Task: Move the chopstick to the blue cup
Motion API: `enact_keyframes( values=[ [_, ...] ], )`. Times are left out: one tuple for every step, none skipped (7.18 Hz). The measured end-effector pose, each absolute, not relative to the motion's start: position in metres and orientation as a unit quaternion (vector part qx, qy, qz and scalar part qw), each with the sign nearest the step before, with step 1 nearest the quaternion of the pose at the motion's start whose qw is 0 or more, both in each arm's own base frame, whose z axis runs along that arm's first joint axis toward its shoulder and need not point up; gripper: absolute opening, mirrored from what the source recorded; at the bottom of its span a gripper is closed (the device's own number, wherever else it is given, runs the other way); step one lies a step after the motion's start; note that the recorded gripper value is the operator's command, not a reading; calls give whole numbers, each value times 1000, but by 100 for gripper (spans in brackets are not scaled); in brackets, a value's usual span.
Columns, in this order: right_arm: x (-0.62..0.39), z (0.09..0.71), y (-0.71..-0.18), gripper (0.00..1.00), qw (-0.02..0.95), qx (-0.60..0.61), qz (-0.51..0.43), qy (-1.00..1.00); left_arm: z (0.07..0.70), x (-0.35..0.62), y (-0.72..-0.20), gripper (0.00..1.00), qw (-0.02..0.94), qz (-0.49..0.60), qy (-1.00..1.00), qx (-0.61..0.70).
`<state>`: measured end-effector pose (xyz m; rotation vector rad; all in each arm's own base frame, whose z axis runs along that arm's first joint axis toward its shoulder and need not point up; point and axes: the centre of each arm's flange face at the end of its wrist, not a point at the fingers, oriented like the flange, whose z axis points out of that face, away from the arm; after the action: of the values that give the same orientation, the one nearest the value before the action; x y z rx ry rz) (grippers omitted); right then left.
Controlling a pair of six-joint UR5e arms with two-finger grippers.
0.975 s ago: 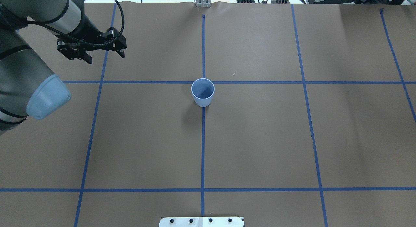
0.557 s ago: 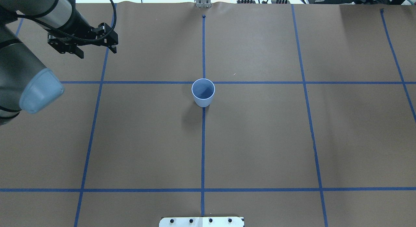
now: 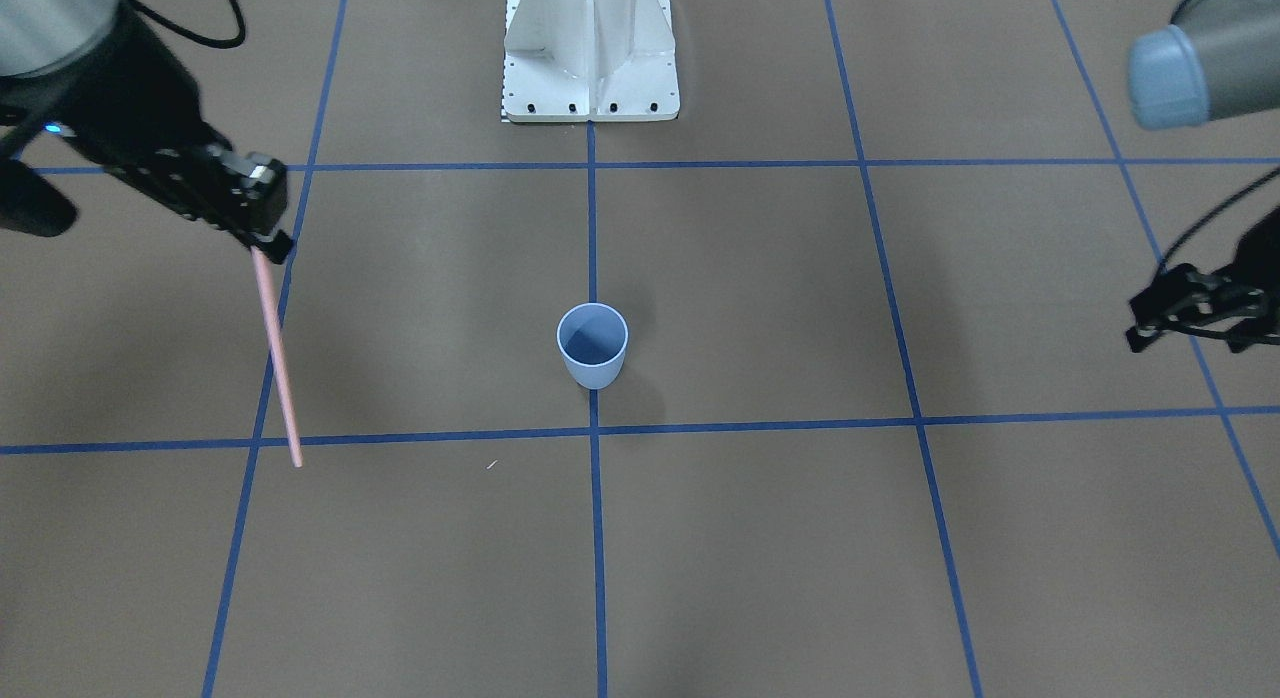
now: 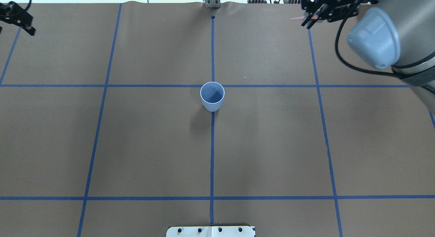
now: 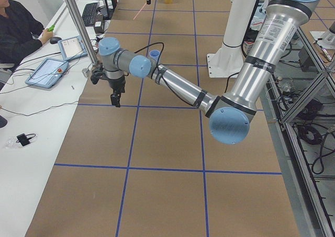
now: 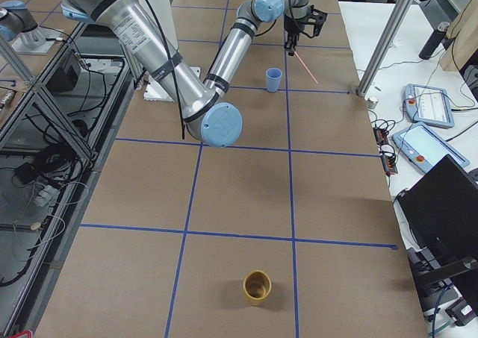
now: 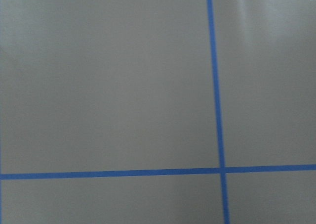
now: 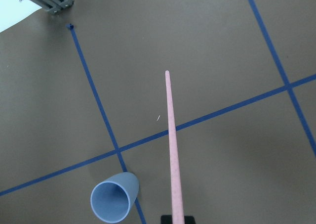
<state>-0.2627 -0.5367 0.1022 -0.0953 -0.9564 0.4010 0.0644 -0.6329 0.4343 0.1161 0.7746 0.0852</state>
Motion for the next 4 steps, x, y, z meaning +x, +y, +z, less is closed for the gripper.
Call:
enact_keyframes(
  values=[
    [-292,89,-522,0,867,-49,200,-453,465,39,-635,98,923,67,374,64],
    [-318,78,-507,0,868,-49,204,-450,484,21,-632,98,922,78,372,69],
    [-340,68,-492,0,869,-51,201,-450,498,13,-629,98,923,79,371,67],
    [-360,58,-478,0,869,-54,196,-451,507,10,-626,98,924,79,370,62]
  ],
)
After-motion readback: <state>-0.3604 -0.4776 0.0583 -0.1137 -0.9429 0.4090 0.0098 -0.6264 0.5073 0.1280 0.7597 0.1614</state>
